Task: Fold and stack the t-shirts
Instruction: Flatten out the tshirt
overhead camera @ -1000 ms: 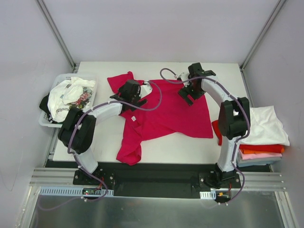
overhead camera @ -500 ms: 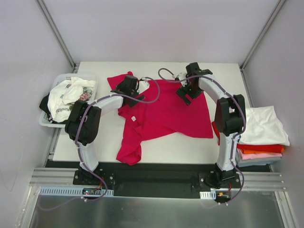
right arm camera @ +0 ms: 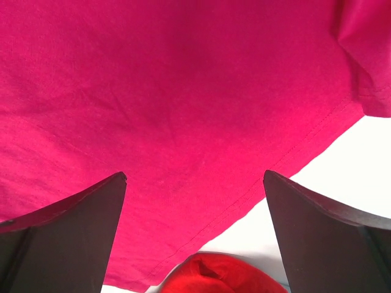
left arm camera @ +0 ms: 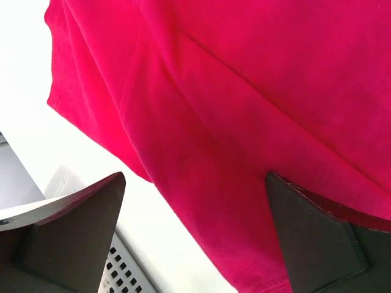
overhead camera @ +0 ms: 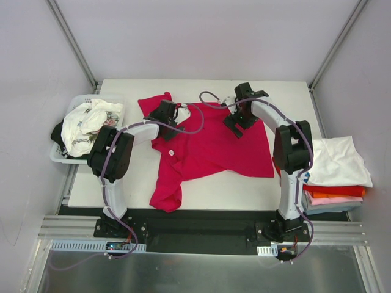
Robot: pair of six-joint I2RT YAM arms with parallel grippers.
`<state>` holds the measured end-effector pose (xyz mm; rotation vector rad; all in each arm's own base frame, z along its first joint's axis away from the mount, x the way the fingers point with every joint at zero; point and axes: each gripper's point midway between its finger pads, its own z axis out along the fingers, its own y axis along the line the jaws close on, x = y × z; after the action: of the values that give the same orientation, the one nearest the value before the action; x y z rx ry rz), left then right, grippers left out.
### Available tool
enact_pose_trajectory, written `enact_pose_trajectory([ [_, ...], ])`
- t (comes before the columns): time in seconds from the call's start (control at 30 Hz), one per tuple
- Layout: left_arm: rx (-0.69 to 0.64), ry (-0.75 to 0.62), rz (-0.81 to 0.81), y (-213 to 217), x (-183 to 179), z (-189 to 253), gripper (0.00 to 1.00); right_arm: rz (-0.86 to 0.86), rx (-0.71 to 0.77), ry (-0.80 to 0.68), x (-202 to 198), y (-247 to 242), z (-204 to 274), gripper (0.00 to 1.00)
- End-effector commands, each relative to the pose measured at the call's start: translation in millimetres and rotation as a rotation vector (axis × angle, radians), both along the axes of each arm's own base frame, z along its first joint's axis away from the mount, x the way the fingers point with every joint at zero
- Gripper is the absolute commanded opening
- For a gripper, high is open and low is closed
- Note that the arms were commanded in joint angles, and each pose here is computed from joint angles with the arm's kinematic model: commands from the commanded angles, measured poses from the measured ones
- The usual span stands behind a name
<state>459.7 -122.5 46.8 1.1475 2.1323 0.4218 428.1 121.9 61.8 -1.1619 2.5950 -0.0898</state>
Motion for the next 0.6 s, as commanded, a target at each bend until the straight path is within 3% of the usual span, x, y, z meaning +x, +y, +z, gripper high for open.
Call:
enact_pose_trajectory([
  [0.0, 0.06, 0.029, 0.01, 16, -7, -9, 0.99, 0.009, -0.037, 0.012, 0, 2, -5, 1.0],
  [0.57, 0.081, 0.02, 0.02, 22, -5, -6, 0.99, 0.065, -0.063, 0.051, 0, 4, -25, 1.0],
])
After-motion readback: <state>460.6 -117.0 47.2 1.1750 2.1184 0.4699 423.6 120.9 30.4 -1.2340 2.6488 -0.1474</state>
